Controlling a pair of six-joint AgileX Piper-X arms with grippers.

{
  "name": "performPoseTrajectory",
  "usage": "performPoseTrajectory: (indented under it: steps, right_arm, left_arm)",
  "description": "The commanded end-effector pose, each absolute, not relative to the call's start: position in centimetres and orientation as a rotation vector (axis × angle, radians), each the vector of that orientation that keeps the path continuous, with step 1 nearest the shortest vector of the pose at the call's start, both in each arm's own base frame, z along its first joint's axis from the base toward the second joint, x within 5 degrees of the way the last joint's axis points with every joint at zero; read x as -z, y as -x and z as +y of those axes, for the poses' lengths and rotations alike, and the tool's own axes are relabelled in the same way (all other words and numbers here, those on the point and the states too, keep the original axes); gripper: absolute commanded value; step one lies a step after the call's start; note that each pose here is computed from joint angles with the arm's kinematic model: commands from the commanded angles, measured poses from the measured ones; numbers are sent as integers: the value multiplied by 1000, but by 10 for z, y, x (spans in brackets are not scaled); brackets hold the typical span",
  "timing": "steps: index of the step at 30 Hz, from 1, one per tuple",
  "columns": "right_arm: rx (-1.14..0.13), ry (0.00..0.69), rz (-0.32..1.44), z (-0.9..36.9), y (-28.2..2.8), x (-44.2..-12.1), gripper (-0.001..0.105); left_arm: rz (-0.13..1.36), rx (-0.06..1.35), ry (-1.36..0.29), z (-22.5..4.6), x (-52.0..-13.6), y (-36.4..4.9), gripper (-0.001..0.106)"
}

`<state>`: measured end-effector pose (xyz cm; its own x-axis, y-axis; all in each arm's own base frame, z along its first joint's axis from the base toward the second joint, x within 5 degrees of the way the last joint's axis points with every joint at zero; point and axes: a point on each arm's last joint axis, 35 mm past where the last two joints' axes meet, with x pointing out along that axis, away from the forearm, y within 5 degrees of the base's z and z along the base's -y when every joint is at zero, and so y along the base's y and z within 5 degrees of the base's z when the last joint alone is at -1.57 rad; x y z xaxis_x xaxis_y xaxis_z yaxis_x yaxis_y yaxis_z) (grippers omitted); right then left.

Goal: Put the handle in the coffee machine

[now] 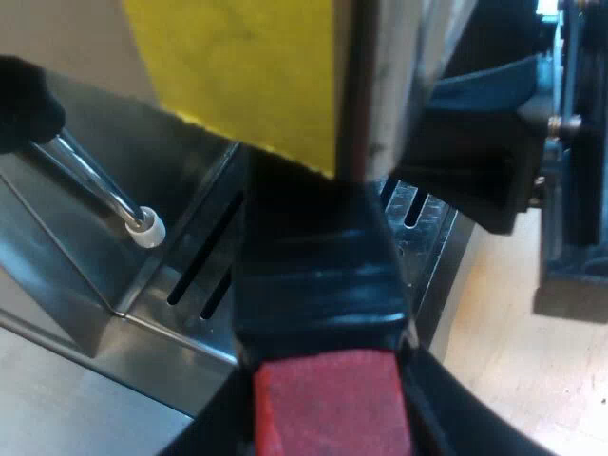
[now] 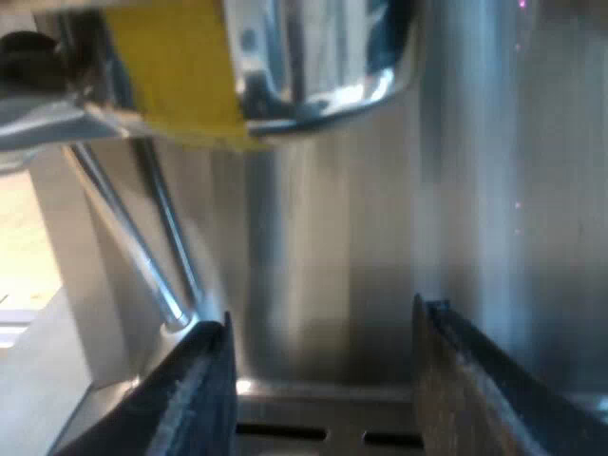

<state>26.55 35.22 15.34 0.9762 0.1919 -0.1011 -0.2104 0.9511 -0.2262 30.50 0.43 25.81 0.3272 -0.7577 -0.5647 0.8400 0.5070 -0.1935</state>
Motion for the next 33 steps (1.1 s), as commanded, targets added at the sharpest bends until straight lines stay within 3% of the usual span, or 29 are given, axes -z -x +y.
performPoseTrajectory:
  steps: [1, 9, 12, 33]
  right_arm:
    - [-192, 242, 22, 358, -270, -162, 44]
    - [-79, 218, -2, 373, -283, -160, 39]
    - [-73, 187, -30, 375, -286, -159, 39]
    - [-81, 137, -163, 372, -308, -187, 39]
  left_arm:
    - [431, 1225, -132, -6, -279, -302, 0]
    - [432, 1225, -132, -6, -279, -302, 0]
    - [432, 1225, -132, -6, -279, -302, 0]
    - [435, 1221, -139, -6, -279, -302, 0]
